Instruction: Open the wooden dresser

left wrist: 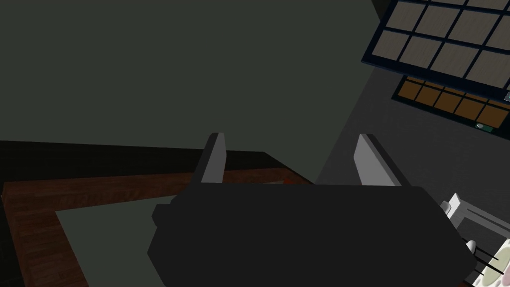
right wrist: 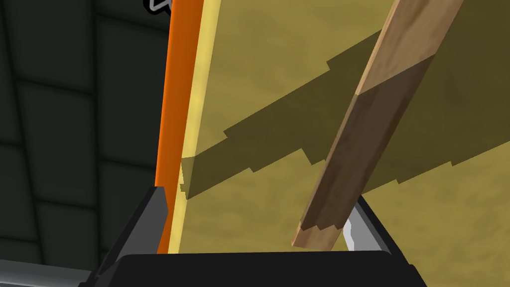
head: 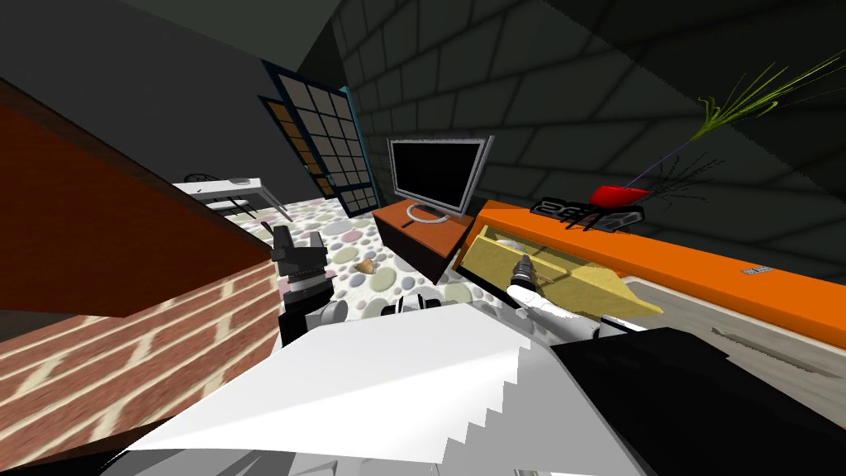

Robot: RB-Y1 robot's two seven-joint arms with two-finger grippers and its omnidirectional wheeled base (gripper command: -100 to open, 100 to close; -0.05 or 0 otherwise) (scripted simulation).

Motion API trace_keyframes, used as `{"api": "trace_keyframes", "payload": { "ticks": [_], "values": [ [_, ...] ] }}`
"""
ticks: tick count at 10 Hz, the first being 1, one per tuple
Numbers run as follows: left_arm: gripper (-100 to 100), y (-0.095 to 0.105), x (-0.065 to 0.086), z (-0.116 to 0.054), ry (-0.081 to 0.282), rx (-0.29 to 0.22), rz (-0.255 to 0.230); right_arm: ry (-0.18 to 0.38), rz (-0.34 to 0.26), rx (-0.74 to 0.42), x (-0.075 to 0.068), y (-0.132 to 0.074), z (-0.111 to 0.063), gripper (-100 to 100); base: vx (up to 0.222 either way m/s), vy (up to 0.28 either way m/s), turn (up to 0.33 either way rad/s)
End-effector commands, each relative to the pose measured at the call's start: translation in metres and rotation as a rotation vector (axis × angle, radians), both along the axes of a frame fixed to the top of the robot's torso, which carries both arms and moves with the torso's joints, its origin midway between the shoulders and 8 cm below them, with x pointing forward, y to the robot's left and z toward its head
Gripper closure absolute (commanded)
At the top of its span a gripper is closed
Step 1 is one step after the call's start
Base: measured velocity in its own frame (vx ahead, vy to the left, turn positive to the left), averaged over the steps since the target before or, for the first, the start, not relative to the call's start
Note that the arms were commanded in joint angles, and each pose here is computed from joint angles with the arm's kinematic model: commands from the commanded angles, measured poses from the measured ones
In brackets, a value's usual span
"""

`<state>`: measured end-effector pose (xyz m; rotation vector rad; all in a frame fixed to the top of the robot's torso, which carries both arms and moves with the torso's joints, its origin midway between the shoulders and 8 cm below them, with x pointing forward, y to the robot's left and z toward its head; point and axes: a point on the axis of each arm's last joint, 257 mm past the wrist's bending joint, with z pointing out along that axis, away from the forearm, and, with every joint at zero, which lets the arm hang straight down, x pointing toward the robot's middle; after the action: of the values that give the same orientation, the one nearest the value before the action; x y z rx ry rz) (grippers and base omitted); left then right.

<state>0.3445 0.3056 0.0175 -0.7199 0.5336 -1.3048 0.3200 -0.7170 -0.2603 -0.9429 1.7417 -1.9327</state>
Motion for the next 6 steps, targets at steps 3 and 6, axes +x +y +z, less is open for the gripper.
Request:
{"api": "trace_keyframes", "payload": {
  "ticks": [3,6],
  "values": [
    [0,0.0,0.0,0.0,0.0,0.0,0.0,0.007,0.002,0.004,0.0001,0.0012,-0.0024,0,0.0,0.0,0.0],
    [0,0.0,0.0,0.0,0.0,0.0,0.0,0.009,0.002,0.006,-0.0005,0.0017,-0.0039,0,0.0,0.0,0.0]
  ]
}}
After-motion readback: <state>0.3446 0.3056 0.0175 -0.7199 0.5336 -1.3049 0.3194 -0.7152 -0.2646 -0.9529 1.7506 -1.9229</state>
